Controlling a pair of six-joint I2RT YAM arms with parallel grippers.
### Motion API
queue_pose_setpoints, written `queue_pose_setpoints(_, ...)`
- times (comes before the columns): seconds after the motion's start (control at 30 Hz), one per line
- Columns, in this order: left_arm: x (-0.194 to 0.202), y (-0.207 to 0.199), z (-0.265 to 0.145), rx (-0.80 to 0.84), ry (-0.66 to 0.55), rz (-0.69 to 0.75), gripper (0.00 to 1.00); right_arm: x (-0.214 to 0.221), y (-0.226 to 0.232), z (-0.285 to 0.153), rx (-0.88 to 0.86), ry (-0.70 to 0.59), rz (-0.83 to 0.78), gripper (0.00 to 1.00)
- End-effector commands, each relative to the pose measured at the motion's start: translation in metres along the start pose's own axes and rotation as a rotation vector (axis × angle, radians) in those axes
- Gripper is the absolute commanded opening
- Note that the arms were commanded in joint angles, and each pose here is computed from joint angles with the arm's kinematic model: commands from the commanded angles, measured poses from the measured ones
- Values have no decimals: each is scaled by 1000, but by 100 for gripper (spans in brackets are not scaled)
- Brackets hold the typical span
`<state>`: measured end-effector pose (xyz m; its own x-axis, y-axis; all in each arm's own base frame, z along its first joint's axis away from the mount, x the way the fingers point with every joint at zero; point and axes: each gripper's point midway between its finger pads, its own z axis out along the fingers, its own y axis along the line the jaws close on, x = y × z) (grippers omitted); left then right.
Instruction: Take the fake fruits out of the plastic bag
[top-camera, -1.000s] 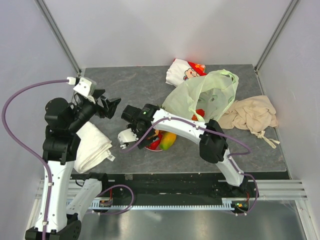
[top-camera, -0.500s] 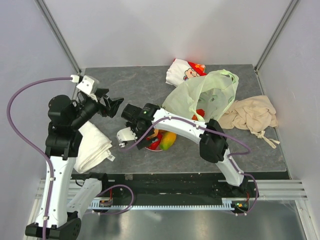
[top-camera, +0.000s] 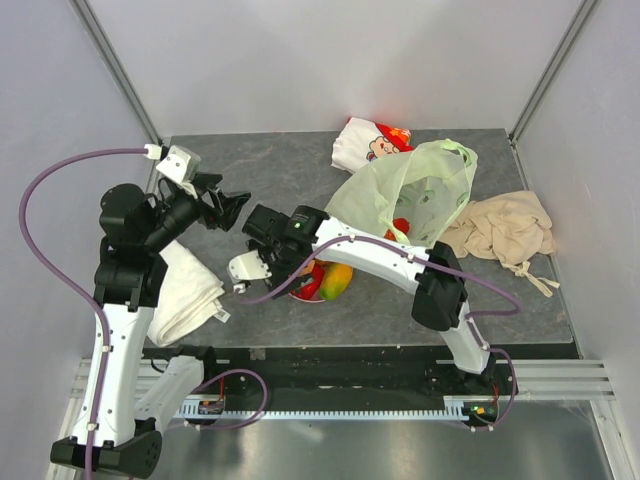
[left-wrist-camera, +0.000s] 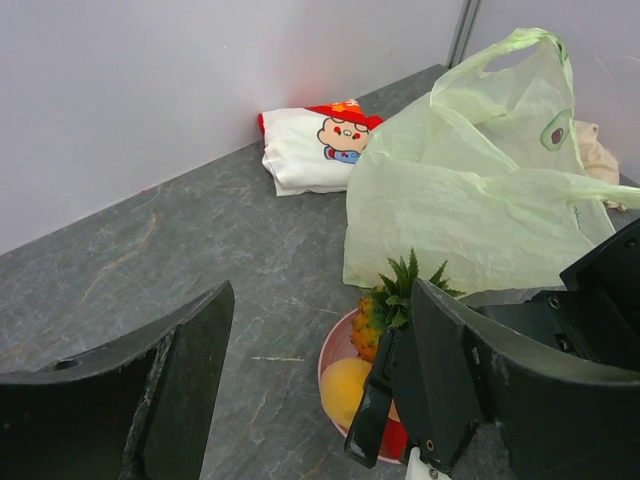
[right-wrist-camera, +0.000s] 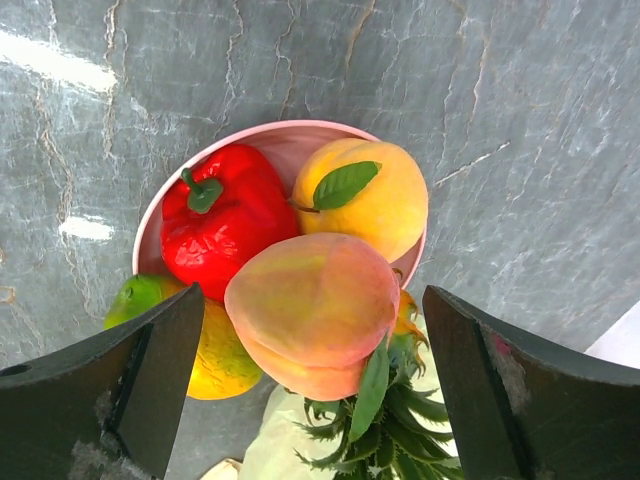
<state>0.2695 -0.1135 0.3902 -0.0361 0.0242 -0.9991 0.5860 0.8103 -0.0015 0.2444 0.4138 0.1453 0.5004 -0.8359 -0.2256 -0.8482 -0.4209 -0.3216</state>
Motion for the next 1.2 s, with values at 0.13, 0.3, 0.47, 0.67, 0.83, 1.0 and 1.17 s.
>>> queue_pose_setpoints(0.13,-14,-7,0,38,-46,-11,78,-30,-18,-42,74,-142,72,98)
queue_pose_setpoints(0.3,-24,-6,-2,25,-71,-1,78,-63,-47,-122,233,-358,239,98)
queue_pose_setpoints(0.47,-45,-17,1,86,-98,-20,77,-5,-102,-245,580,-558,681,98)
queue_pose_setpoints(0.67,-57,-90,25,403,-60,4,76,123,-103,-312,823,-496,888,98)
queue_pose_setpoints(0.83,-21,-149,69,611,70,113,76,196,-63,-290,846,-393,1034,98)
queue_pose_setpoints(1.0,-4,-199,99,755,135,227,78,290,-48,-260,782,-372,1365,91)
queue_pose_setpoints(1.17,46,-252,133,895,130,587,80,305,-40,-227,607,-388,1305,88)
